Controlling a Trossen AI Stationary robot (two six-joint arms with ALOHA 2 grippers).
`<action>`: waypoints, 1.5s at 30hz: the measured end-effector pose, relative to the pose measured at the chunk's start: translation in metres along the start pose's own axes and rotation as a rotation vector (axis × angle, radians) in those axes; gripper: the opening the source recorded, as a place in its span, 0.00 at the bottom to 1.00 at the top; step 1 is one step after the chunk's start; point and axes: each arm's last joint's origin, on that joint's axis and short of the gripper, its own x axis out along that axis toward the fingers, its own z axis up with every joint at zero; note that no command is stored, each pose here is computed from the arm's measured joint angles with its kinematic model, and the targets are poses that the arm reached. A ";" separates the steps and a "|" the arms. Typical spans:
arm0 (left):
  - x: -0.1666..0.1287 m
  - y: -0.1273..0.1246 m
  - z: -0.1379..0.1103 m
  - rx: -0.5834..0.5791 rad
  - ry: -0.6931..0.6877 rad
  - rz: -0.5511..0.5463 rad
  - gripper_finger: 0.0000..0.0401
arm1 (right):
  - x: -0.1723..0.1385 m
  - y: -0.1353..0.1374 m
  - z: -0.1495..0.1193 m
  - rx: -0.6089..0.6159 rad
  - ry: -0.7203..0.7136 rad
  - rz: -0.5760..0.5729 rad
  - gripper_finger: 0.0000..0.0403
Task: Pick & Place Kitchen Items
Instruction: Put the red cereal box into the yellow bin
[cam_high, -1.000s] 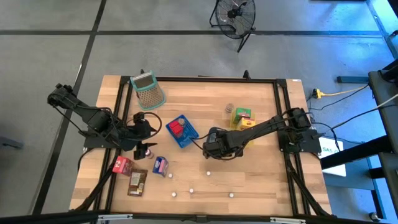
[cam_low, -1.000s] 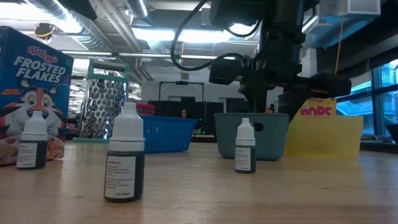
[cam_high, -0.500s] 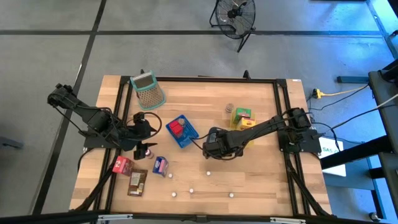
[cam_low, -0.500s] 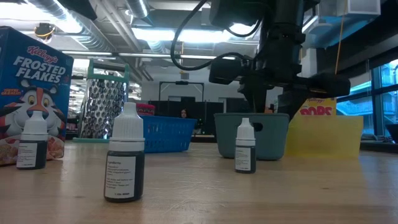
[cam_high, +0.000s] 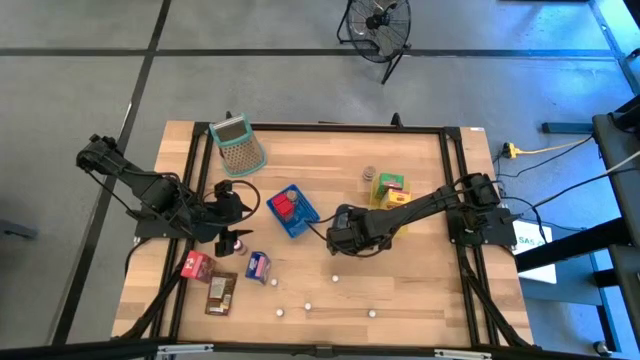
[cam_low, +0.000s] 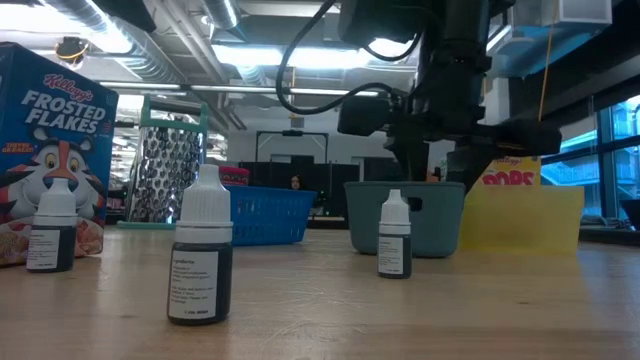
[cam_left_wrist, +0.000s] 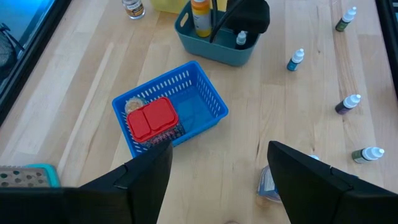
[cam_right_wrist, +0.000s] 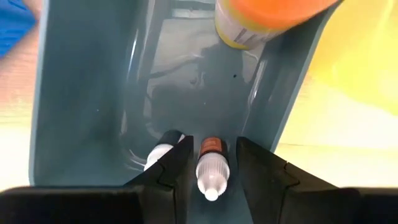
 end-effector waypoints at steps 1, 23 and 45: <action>0.000 0.000 0.000 0.000 0.000 0.000 0.65 | 0.000 0.000 0.000 -0.004 -0.001 0.000 0.31; 0.000 0.000 0.000 0.000 0.000 0.000 0.65 | 0.000 0.003 0.006 -0.047 -0.061 0.028 0.31; 0.000 0.000 0.000 0.000 0.000 0.000 0.65 | -0.001 0.012 0.007 -0.122 -0.131 0.122 0.31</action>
